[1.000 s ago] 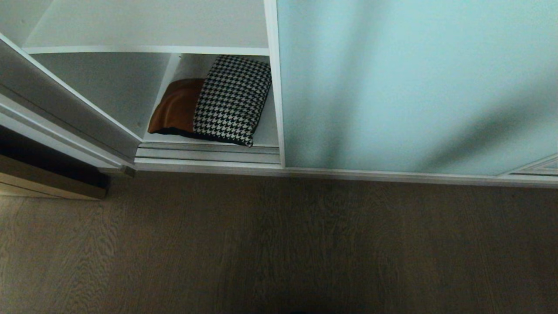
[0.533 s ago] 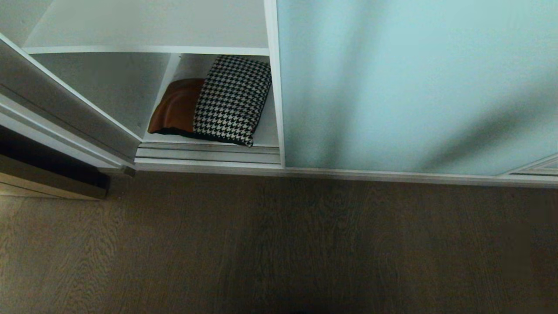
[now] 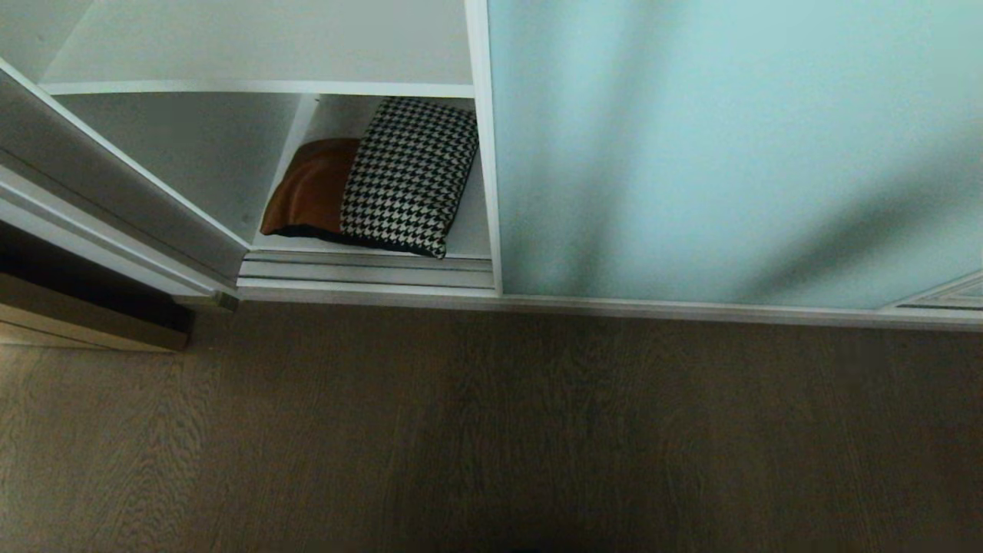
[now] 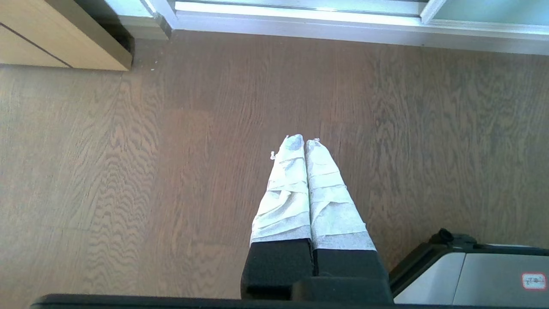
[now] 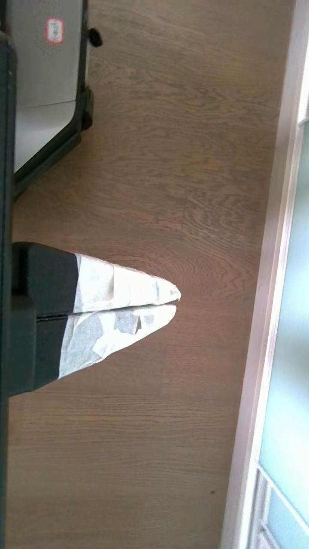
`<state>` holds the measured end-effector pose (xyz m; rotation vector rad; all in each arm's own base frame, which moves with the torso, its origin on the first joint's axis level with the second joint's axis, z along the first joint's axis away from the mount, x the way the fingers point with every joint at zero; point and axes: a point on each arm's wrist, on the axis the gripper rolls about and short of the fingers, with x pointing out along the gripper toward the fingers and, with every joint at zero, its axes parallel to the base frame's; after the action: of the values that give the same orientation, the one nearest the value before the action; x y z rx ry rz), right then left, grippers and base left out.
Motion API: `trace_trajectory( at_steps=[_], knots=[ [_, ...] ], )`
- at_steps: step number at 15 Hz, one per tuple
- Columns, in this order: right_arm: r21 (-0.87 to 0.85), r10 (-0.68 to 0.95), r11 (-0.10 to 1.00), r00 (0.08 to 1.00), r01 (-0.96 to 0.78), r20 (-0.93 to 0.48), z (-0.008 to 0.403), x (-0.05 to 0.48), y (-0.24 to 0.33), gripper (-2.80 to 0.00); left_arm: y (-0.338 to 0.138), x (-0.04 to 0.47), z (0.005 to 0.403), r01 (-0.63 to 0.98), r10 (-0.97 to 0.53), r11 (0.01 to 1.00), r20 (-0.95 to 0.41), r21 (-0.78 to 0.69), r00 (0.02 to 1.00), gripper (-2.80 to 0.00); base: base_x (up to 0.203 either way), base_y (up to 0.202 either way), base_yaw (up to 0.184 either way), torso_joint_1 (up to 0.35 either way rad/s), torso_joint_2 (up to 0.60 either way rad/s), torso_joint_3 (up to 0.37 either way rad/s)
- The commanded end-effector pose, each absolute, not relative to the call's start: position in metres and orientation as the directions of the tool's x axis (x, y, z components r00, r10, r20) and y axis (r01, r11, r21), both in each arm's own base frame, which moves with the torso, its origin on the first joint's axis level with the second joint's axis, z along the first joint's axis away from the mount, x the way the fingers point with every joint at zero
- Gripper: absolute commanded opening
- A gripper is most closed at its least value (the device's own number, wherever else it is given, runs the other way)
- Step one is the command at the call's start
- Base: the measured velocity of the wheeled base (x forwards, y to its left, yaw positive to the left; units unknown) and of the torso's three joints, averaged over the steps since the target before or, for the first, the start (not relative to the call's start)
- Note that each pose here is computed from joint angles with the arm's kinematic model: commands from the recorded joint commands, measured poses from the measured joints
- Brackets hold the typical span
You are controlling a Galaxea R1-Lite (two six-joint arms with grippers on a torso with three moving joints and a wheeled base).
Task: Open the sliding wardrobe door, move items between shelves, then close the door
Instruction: Close the door
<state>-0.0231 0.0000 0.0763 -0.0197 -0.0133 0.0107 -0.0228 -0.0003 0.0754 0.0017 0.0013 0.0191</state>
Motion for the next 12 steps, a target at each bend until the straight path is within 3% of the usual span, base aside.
trace_trajectory(
  at_steps=[1,12],
  knots=[
    [-0.008,0.009,1.000,1.000,-0.009,0.012,0.0764,-0.0230,-0.0001,-2.80,-0.0003,-0.0226,0.0751,-0.020,0.020,1.000,-0.003,0.002,1.000,-2.80,0.000,0.000,0.000,0.000,0.00,0.000],
    [-0.006,0.009,1.000,1.000,-0.009,0.011,0.0764,-0.0229,-0.0001,-2.80,-0.0003,-0.0226,0.0750,-0.020,0.020,1.000,-0.004,0.010,1.000,-2.80,0.000,0.000,0.000,0.000,0.00,0.000]
  ],
)
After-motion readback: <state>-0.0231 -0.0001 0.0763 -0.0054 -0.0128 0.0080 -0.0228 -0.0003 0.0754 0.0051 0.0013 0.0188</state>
